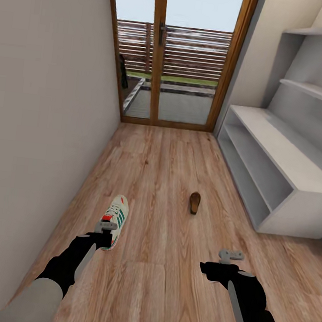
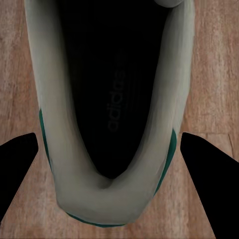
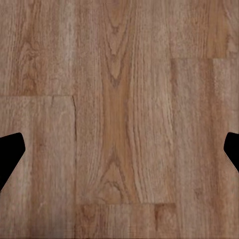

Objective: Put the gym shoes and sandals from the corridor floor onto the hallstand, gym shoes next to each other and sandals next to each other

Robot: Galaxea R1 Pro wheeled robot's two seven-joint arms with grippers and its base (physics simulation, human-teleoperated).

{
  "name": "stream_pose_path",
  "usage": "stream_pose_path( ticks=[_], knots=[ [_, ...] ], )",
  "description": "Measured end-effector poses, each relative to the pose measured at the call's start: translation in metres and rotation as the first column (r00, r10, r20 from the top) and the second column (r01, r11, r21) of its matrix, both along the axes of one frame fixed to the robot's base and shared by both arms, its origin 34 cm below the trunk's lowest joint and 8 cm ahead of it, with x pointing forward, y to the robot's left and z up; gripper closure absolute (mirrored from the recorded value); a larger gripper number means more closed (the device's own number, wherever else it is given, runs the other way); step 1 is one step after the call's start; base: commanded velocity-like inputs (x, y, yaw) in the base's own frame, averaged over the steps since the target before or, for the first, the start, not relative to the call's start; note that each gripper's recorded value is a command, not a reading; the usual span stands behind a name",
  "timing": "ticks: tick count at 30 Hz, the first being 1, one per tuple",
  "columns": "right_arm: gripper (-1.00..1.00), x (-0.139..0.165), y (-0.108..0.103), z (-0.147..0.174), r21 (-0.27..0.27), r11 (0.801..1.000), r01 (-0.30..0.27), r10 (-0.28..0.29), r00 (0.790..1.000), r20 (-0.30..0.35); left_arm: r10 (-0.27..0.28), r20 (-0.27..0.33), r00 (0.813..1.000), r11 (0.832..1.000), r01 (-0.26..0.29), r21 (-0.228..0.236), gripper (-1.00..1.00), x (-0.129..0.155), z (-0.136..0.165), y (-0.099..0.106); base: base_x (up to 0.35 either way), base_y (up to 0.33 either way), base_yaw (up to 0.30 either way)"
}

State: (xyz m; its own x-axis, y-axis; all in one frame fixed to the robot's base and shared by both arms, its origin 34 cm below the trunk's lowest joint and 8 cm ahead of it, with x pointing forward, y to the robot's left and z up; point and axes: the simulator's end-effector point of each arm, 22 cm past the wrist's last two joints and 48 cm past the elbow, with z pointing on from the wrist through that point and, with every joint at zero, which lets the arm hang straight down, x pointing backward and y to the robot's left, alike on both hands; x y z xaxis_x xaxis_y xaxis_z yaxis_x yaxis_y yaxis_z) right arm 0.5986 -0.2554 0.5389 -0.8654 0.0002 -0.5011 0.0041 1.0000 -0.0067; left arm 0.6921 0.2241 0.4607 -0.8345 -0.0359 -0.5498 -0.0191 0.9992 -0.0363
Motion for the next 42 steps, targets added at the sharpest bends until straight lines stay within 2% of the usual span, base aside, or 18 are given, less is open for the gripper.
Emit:
stream_pose_path(
  ticks=[8,19,42],
  knots=[
    [-1.00,-0.0001,0.0001,0.0000,0.000,1.000,0.000,0.000,1.000,0.000,0.000,0.000,1.000,1.000,0.000,0.000,1.00,0.0000,0.0000,0.0000,0.280,0.034,-0.032],
    [-1.00,-0.0001,-0.0001,-0.0001,0.000,1.000,0.000,0.000,1.000,0.000,0.000,0.000,1.000,1.000,0.000,0.000,1.00,0.0000,0.0000,-0.0001,0.286,0.167,-0.215],
    [-1.00,0.0000,0.0006,0.0000,0.000,1.000,-0.001,0.001,1.000,0.000,0.000,0.000,1.000,1.000,0.000,-0.002,1.00,0.0000,0.0000,-0.0004,0.286,0.227,-0.008]
  ],
)
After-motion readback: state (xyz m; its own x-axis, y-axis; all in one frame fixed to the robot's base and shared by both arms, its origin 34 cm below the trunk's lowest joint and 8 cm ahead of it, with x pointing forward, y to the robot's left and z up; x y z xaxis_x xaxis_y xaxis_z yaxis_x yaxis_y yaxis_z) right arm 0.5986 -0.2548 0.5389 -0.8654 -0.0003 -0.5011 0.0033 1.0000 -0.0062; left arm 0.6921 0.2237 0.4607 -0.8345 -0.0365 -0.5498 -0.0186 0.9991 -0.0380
